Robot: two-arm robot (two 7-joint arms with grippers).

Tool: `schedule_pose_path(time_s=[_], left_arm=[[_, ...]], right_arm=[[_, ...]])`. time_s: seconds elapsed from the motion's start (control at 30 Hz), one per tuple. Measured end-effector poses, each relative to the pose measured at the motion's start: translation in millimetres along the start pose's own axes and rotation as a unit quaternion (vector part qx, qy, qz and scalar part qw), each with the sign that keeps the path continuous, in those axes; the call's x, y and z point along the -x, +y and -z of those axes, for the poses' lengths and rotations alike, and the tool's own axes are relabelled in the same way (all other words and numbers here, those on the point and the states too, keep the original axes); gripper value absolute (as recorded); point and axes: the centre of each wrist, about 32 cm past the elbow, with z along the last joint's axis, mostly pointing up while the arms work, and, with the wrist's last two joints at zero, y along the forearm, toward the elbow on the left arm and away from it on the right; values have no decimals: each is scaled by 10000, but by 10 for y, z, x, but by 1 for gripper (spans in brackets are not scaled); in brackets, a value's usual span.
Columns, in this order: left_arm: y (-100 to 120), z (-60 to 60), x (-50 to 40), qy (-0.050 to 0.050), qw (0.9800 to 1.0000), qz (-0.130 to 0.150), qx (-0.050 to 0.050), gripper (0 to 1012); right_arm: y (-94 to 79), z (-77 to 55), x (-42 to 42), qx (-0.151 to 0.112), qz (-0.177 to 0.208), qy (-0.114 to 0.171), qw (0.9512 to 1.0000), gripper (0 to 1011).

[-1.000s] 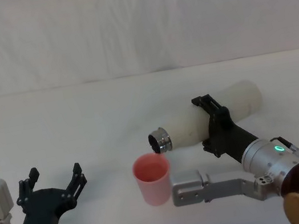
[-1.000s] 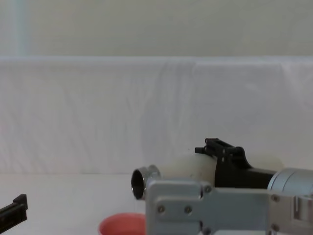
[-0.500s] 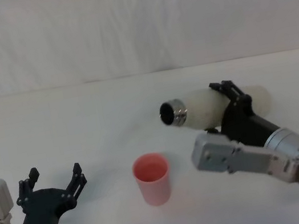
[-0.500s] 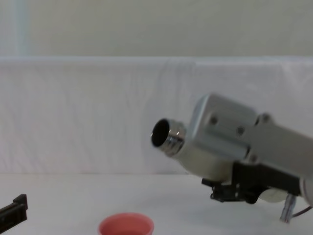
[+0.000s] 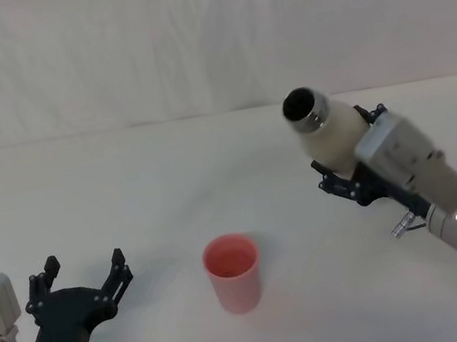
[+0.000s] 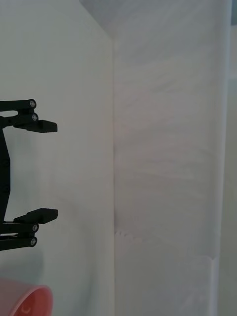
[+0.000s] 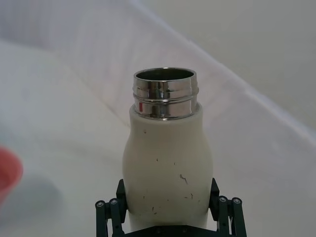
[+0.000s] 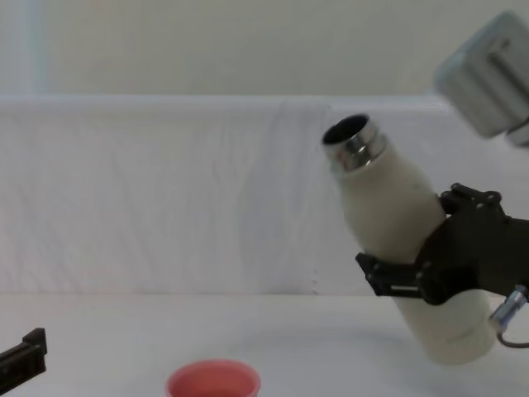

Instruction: Grasp the thermos with one hand and pour water into the cup lid.

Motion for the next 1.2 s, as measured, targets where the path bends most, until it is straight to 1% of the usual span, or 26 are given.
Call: schedule_pose_path(time_s=[0.03, 0.07, 0.1, 0.13, 0.2, 0.23, 0.27, 0.3, 0.33, 0.37, 0.4, 0.43, 0.47, 0.5, 0.53, 0.57, 0.6, 0.67, 0.73, 0.77, 0.97, 1.03, 1.07, 1.2], left_arm=[[0, 0, 0, 0, 10000, 0, 0, 1001], [0, 0, 0, 0, 10000, 0, 0, 1001], [0, 0, 0, 0, 10000, 0, 0, 1001], [0, 0, 0, 0, 10000, 0, 0, 1001], [0, 0, 0, 0, 10000, 0, 0, 1001], [0, 0, 0, 0, 10000, 0, 0, 1001], [0, 0, 0, 0, 10000, 0, 0, 1001], [0, 0, 0, 0, 10000, 0, 0, 1001], [0, 0, 0, 0, 10000, 0, 0, 1001], [0, 0, 0, 0, 10000, -1, 0, 1001], [0, 0, 0, 0, 10000, 0, 0, 1001], [0, 0, 0, 0, 10000, 0, 0, 1001], [0, 0, 0, 0, 10000, 0, 0, 1001], [0, 0, 0, 0, 10000, 0, 0, 1001], [0, 0, 0, 0, 10000, 0, 0, 1001], [0, 0, 0, 0, 10000, 0, 0, 1001], [0, 0, 0, 0, 10000, 0, 0, 1001], [0, 0, 0, 0, 10000, 0, 0, 1001], [0, 0, 0, 0, 10000, 0, 0, 1001], [0, 0, 0, 0, 10000, 0, 0, 1001], [0, 0, 0, 0, 10000, 0, 0, 1001], [0, 0, 0, 0, 10000, 0, 0, 1001], [0, 0, 0, 0, 10000, 0, 0, 1001], [0, 0, 0, 0, 10000, 0, 0, 1001]], right_arm=[[1, 12, -1, -23, 11, 303, 9995, 958], [2, 17, 0, -33, 11, 409, 9992, 958], [5, 32, 3, -48, 25, 625, 9980, 958], [9, 41, 9, -67, 17, 782, 9969, 958], [17, 52, 22, -95, 3, 991, 9950, 958], [28, 63, 34, -123, -10, 1191, 9928, 958], [34, 68, 41, -139, -22, 1292, 9915, 958], [46, 77, 53, -163, -41, 1464, 9891, 958], [46, 77, 53, -163, -41, 1464, 9891, 958], [58, 84, 62, -179, -58, 1597, 9870, 958], [64, 90, 65, -186, -66, 1663, 9859, 958], [83, 100, 76, -210, -86, 1820, 9830, 958], [93, 103, 80, -223, -96, 1886, 9818, 958], [112, 108, 90, -244, -122, 2003, 9793, 958], [112, 108, 90, -244, -122, 2003, 9793, 958], [130, 117, 99, -260, -145, 2114, 9769, 958], [130, 117, 99, -260, -145, 2114, 9769, 958], [168, 138, 122, -272, -195, 2337, 9717, 958], [187, 145, 131, -285, -213, 2449, 9689, 958], [204, 152, 139, -293, -227, 2534, 9667, 958], [271, 178, 168, -308, -278, 2803, 9590, 958], [297, 188, 179, -305, -290, 2878, 9568, 958], [297, 188, 179, -305, -290, 2878, 9568, 958], [339, 209, 185, -286, -276, 2985, 9536, 958]])
